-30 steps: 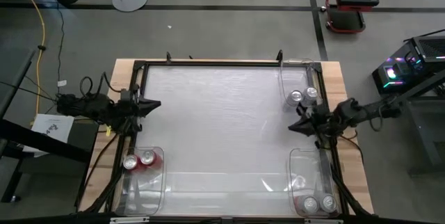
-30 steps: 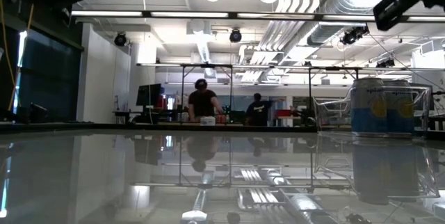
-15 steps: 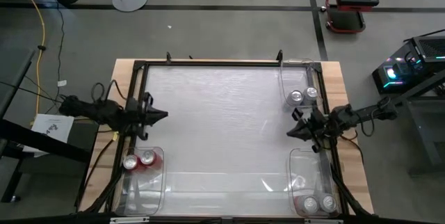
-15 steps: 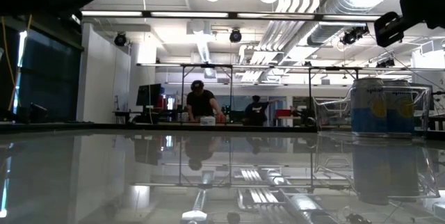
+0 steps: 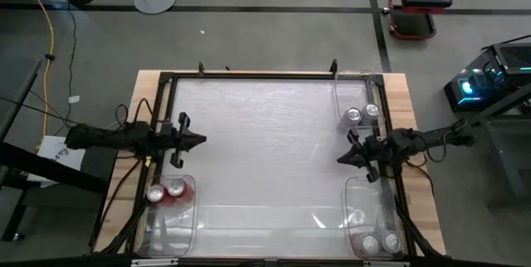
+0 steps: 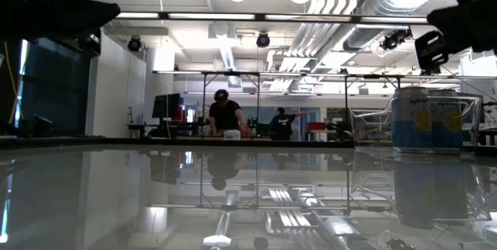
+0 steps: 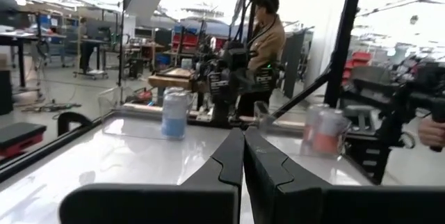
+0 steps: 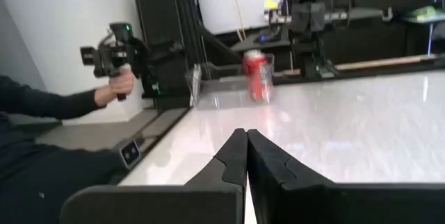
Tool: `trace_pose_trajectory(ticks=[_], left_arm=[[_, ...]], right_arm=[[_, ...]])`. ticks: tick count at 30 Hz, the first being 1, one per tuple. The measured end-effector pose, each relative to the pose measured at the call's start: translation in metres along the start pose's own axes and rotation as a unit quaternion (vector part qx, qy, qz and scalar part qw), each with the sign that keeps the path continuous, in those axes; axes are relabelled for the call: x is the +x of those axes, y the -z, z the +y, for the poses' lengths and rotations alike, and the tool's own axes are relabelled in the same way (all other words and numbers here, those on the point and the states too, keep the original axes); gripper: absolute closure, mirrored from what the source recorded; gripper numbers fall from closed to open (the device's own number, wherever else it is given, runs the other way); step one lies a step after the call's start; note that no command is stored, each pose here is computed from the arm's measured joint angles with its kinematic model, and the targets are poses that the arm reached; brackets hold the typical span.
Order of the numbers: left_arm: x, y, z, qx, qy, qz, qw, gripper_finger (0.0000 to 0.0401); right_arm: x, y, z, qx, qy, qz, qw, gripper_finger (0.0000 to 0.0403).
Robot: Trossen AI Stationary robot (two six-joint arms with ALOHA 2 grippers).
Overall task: Sort soda cans
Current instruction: Return to Home Position
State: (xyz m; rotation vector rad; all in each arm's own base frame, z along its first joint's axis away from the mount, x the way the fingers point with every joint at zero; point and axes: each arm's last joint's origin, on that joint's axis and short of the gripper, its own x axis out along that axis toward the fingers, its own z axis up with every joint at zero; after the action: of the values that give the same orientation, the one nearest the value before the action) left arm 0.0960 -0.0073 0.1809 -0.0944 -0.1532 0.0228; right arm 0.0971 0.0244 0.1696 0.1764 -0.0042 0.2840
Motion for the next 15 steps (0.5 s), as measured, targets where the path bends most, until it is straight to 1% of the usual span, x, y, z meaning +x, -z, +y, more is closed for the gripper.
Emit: trace_pose_trajectory(ticks=[3,6,10,15], left_arm=[[0.001,0.003,0.006,0.008,-0.006,0.015,1.000,0.0401],[0.000,0.008,0.009,0.025,0.002,0.043,0.999,0.0401],[0.000,0.013,0.011,0.023,-0.006,0.071,0.997,0.0401],[0.000,0.013,0.011,0.019,-0.007,0.075,0.997,0.0401]], right_arm=[[0.000,0.004,-0.004,0.005,0.006,0.021,1.000,0.0403],[0.000,0.003,-0.006,0.013,0.005,0.018,1.000,0.0403],[-0.001,0.003,-0.006,0.004,0.006,0.018,1.000,0.0403],[0.000,0.003,-0.008,0.011,0.028,0.019,0.999,0.0403]])
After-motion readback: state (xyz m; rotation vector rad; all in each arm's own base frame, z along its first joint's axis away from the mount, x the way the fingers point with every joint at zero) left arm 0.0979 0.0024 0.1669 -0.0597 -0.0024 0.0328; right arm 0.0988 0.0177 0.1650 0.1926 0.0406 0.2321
